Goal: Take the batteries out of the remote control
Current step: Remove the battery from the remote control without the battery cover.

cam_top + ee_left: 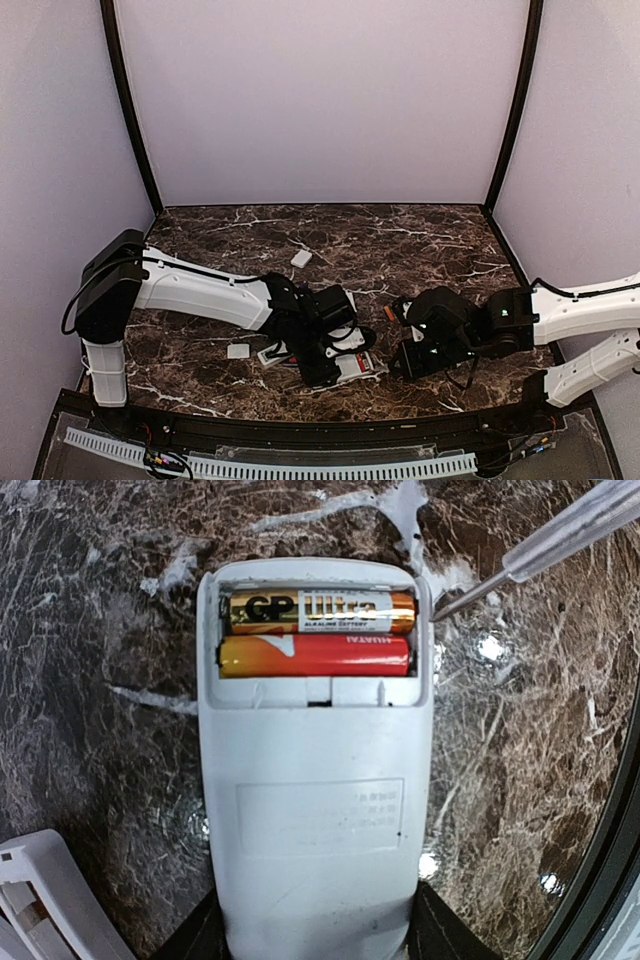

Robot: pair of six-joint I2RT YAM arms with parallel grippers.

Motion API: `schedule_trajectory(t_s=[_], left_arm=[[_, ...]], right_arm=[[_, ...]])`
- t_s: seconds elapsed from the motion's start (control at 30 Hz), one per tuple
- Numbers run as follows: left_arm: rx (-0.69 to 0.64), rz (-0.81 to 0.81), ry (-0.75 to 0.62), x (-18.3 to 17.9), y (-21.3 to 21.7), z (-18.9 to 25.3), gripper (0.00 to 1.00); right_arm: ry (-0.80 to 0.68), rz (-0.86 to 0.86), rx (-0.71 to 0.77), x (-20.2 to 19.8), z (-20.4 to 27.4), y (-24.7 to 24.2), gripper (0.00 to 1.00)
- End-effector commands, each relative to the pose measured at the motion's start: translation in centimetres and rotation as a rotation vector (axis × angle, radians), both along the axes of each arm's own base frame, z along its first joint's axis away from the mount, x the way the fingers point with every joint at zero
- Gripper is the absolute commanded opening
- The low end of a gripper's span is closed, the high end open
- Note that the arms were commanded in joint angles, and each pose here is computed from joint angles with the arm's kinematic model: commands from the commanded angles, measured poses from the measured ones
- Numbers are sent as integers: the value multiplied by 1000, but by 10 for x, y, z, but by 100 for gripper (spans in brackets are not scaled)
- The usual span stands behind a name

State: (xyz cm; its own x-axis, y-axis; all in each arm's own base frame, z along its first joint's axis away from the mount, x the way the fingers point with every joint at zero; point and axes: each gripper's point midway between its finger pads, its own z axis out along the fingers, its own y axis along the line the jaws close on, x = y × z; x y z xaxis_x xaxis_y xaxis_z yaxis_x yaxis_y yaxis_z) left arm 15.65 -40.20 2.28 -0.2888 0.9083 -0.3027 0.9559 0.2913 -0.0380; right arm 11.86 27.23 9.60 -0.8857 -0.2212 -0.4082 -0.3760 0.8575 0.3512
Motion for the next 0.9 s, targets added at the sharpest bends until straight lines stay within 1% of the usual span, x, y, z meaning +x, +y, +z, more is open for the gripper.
schedule_trajectory(t_s=[0.0,0.27,0.57,0.87], left_arm=[[63,-21,-9,-3,10,-7,25],[73,-36,-6,-6,10,-9,24],[73,-50,8,-10,9,-9,24],[82,-30,-3,-7,9,-13,23]], right_arm=[[-28,-33,20,5,7,6,0],[-94,-89,28,18,18,3,0],[-59,-30,14,13,16,2,0],[-20,-27,60,29,26,-1,0]])
